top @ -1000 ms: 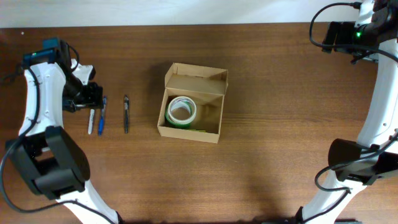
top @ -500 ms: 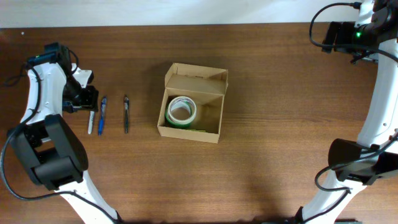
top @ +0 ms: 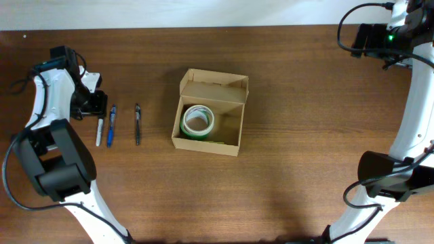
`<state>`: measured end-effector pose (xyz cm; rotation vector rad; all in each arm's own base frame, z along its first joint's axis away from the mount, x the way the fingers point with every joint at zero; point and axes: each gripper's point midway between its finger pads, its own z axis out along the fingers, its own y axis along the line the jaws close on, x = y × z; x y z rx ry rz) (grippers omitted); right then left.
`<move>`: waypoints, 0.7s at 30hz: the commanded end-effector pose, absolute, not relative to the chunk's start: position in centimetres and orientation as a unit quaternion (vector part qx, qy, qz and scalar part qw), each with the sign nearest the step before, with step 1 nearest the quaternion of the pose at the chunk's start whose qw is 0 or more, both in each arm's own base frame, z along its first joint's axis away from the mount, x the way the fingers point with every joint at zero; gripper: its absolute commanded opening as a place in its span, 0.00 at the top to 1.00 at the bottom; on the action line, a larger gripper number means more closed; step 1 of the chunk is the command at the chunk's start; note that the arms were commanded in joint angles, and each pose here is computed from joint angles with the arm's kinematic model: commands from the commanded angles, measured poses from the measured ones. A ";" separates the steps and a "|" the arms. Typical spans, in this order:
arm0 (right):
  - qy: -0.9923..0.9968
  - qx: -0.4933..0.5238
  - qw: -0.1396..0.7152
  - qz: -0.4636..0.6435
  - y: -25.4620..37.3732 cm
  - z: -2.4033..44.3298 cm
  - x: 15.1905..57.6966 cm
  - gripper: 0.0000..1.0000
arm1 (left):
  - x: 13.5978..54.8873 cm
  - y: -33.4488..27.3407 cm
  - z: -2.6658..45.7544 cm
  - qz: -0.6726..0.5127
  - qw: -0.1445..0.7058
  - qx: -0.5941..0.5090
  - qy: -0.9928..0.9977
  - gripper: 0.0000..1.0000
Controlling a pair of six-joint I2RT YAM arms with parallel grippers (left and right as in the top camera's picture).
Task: Pack container
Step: 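Move the left gripper to the black marker and grasp it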
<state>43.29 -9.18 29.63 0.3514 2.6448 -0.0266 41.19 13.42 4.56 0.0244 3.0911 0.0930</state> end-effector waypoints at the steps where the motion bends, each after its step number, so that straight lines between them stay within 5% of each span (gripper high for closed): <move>1: 0.964 0.133 0.232 -0.006 -9.4 29.4 43.4 0.01 | 41.2 13.8 2.9 0.027 0.009 0.006 1.000 0.40; 13: 0.964 0.133 0.232 -0.007 -9.4 29.4 43.3 0.01 | 40.6 13.6 -0.9 0.015 -0.028 0.006 0.999 0.51; 20: 0.964 0.133 0.232 -0.006 -9.4 29.4 43.4 0.01 | 40.2 13.5 -1.8 0.011 -0.041 -0.008 0.999 0.98; 21: 0.964 0.133 0.232 -0.006 -9.4 29.4 43.4 0.01 | 40.2 13.5 -1.8 0.011 -0.040 -0.011 0.999 0.98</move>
